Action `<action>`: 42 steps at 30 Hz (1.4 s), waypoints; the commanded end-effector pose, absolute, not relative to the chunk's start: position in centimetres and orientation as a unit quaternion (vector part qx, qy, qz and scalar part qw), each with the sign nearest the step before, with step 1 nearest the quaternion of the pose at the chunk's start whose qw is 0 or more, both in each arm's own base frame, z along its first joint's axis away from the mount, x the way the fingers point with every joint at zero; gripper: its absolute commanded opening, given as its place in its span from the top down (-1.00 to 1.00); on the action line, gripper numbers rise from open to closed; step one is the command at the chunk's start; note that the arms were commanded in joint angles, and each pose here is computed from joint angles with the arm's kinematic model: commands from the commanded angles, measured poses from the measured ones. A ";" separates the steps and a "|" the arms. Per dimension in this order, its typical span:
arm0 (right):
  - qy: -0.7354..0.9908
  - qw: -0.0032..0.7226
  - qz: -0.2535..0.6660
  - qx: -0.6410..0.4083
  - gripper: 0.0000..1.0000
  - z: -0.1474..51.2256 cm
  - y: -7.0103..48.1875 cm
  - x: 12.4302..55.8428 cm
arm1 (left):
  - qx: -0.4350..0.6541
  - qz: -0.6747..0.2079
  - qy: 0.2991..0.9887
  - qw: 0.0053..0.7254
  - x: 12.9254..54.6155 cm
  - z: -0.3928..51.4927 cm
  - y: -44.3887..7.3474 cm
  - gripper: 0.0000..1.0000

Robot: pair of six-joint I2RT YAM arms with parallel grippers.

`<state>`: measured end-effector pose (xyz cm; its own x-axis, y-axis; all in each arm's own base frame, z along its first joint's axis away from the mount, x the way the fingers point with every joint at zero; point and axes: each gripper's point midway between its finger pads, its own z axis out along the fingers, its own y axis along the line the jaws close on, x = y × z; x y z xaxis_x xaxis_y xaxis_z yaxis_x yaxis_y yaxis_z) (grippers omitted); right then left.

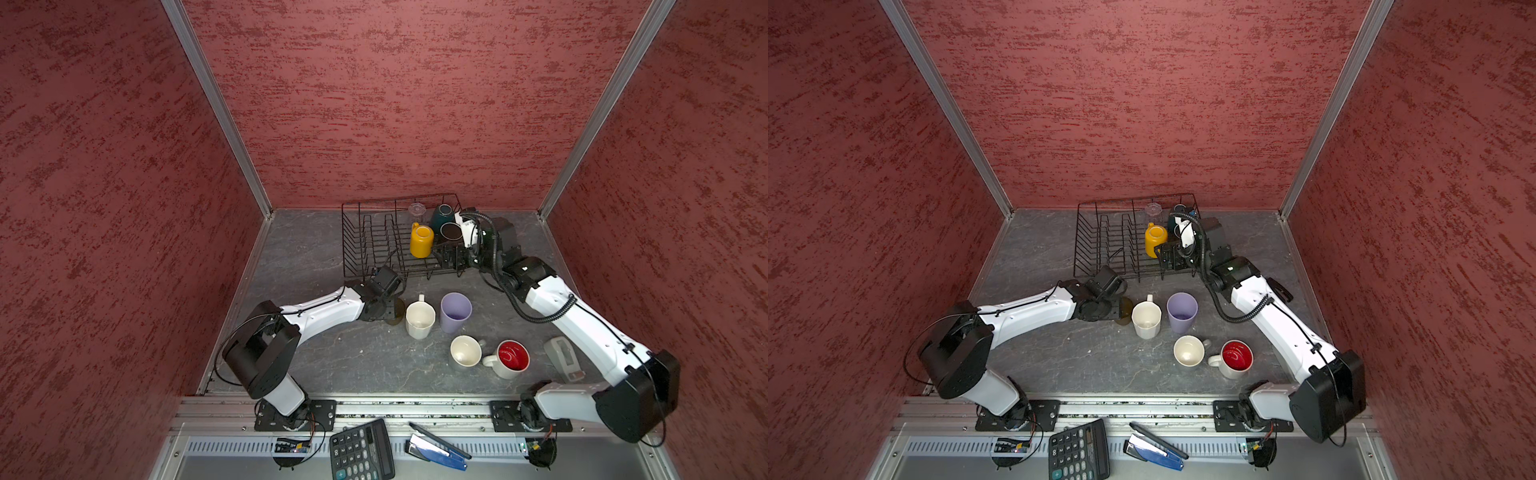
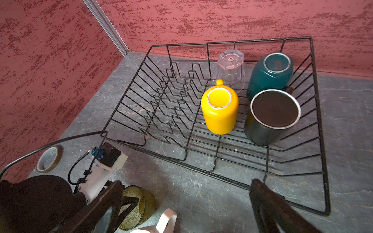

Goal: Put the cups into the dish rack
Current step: 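Close the left gripper on the olive textured glass and lift it, then carry the olive glass toward the right gripper while right moves to meet it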

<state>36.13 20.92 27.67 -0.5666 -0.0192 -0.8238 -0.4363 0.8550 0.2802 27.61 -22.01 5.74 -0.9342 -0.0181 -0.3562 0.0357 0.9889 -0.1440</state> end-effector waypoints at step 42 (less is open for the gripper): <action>0.617 0.401 0.609 -0.297 -0.97 36.1 28.8 27.7 | 0.011 -0.586 0.749 0.309 25.6 29.0 -20.3 1.00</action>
<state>29.88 28.39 32.55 -0.5592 0.0974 -0.8233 -0.7860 0.2536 0.5638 26.72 -18.50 26.33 -0.7763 -0.4157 -0.4738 0.2622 0.4705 -0.8425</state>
